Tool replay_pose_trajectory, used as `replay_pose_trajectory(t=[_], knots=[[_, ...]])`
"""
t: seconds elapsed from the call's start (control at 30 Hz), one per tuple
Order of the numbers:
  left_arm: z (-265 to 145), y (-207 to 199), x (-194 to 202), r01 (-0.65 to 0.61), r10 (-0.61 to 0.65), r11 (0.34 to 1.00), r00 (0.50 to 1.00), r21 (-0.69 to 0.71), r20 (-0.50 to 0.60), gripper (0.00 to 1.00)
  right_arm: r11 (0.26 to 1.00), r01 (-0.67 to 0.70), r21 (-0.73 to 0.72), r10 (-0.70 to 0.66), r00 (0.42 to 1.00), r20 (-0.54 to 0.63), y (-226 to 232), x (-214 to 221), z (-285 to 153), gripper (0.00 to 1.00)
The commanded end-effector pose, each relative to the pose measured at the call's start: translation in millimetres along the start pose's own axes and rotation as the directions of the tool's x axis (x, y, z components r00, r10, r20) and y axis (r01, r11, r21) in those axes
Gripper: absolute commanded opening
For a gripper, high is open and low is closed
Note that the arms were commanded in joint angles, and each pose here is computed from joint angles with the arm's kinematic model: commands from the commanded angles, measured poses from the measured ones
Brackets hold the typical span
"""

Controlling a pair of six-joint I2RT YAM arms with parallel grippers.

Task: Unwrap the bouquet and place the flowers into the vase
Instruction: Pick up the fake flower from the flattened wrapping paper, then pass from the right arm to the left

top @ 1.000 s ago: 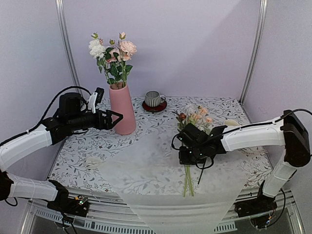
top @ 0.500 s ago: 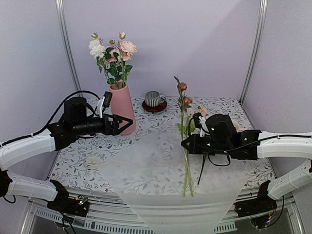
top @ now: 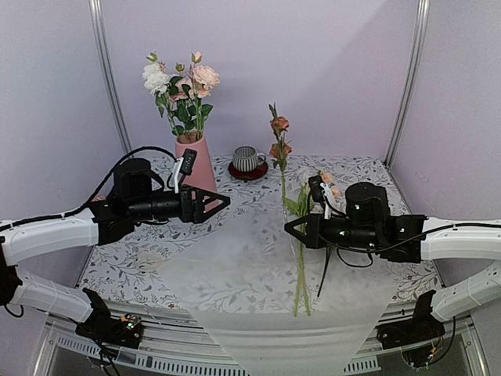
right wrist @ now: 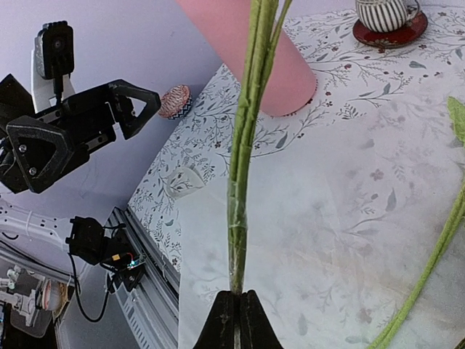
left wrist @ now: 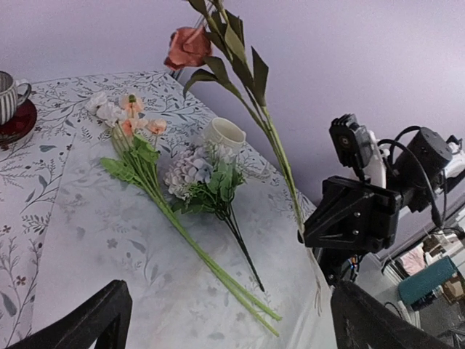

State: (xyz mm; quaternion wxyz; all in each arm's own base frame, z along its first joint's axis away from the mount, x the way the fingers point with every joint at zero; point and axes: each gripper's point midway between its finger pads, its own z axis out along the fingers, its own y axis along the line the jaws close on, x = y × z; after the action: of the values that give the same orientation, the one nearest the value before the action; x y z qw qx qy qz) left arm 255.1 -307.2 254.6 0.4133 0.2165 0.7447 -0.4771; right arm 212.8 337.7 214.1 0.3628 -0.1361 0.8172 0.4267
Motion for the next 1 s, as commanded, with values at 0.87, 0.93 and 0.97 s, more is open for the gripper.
replay_pose_trajectory(t=[0.87, 0.93, 0.97], knots=[[36, -75, -10, -0.007, -0.014, 0.944, 0.998, 0.331, 0.062, 0.64, 0.917, 0.212, -0.338, -0.231, 0.973, -0.018, 90, 17, 16, 0.03], [37, -79, -10, -0.003, -0.02, 0.935, 0.998, 0.353, 0.062, 0.59, 0.916, 0.214, -0.34, -0.235, 0.972, -0.02, 90, 18, 16, 0.03], [37, -80, -10, 0.0, -0.024, 0.932, 0.998, 0.362, 0.063, 0.57, 0.916, 0.215, -0.339, -0.236, 0.971, -0.022, 90, 19, 17, 0.03]])
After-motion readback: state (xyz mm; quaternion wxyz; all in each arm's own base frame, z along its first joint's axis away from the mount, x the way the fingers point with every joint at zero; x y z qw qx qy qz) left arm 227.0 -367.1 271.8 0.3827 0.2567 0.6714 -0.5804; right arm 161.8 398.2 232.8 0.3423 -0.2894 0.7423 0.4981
